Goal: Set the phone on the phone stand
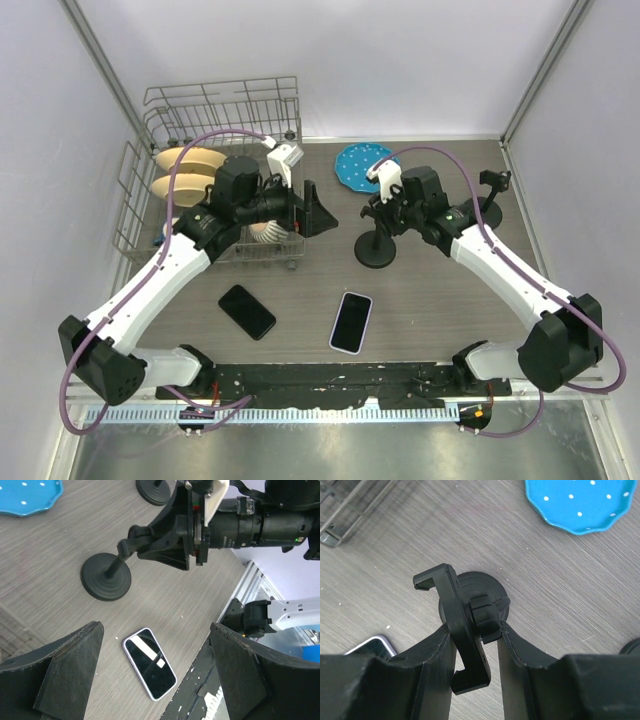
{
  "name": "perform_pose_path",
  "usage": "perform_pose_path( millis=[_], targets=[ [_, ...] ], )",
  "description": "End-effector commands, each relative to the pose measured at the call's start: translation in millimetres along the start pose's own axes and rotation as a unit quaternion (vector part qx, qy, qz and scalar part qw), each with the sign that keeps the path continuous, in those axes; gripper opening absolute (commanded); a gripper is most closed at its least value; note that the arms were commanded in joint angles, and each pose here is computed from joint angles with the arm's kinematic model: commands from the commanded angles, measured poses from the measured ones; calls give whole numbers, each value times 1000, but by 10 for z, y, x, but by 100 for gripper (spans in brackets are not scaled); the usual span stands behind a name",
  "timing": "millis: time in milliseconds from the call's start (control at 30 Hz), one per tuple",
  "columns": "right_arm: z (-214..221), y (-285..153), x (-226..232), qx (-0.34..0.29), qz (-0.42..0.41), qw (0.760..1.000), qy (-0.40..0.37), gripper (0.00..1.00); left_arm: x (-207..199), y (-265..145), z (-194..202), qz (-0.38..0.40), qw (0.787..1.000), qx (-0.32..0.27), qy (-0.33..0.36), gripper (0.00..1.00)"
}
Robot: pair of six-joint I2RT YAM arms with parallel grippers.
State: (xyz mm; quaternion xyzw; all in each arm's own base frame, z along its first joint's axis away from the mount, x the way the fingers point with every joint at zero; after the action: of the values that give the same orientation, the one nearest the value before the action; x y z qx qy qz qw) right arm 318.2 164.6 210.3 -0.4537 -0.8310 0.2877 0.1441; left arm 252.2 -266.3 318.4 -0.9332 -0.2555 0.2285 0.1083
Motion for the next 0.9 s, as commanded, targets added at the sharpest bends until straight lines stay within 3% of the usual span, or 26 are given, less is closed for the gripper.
perform_pose_path(
  millis=[0,300,400,533,600,767,833,867],
  targets=[
    [109,-22,212,25,-56,997,-37,1,-36,-182,-248,-31,998,-45,31,92],
    [164,-75,283,30,-63,996,-48,6,-33,-199,-254,-35,998,-47,33,92],
    [188,-65,276,32,-54,997,-45,14,-33,-196,-254,-35,998,-48,33,92],
    [152,-83,220,23,-22,999,-10,37,-40,-198,-256,-33,998,-49,32,93],
    [93,-122,87,12,32,999,19,43,-36,-194,-248,-33,998,-48,32,93],
    [4,-340,52,-13,72,990,120,62,-37,-173,-237,-29,998,-46,30,93],
    [2,-453,143,-31,45,989,138,84,-49,-171,-237,-25,998,-45,27,93],
    [-13,-483,164,-42,40,986,155,86,-54,-168,-235,-22,998,-45,28,93]
  ],
)
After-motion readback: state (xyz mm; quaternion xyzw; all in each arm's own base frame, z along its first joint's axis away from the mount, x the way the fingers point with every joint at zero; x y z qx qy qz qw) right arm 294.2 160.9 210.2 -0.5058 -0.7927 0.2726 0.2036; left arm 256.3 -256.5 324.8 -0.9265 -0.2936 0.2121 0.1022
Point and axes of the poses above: each gripper's point midway between its finger pads, its own y axis out along the fingers, its own x axis along the line the jaws close on, z = x × y, the point moved 3 cm from there along -y, back along the fingers, and after that the axes turned 8 degrees about y, right-handed, at the moved point
